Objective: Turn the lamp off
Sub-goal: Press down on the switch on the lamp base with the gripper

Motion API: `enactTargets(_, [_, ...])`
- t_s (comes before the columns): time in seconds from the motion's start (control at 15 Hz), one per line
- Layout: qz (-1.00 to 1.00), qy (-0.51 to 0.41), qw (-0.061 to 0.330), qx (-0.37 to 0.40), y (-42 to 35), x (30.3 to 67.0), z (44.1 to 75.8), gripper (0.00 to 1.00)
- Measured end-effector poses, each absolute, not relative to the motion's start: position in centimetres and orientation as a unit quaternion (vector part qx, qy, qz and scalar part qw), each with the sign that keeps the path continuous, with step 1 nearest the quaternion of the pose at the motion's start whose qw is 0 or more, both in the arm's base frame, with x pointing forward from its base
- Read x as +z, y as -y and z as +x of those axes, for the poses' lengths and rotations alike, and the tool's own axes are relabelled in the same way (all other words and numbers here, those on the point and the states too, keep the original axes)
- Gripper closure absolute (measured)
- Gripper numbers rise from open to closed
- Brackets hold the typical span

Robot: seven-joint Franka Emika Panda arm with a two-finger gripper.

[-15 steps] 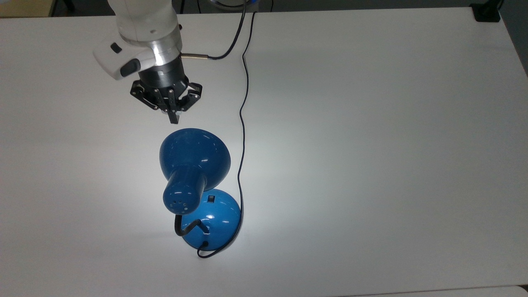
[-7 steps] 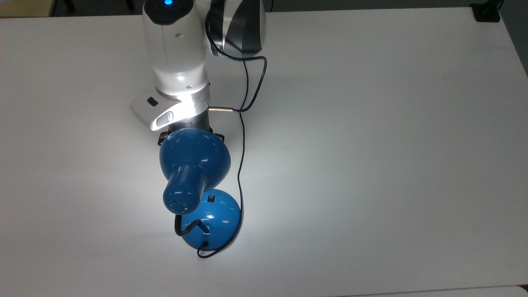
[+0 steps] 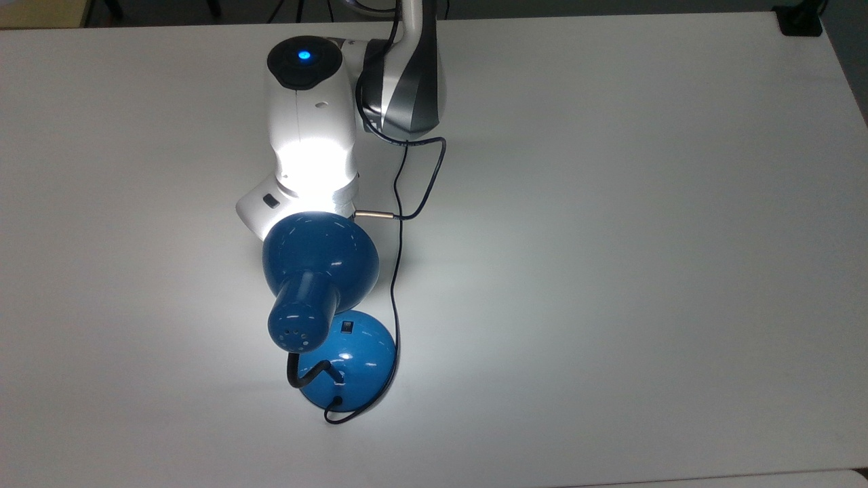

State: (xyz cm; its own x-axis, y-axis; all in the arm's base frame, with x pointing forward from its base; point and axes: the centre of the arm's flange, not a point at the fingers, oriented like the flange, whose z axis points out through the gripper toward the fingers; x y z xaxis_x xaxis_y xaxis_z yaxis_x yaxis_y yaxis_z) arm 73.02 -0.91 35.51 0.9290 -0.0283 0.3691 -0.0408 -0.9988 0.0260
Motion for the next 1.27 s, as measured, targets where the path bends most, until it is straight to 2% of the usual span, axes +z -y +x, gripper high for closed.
enactTargets(0.8, [0.984, 0.019, 0.018, 0.178, -0.8, 32.8, 74.0, 0.99])
enactTargets(1.27, [0.984, 0.018, 0.019, 0.178, -0.8, 32.8, 74.0, 0.99])
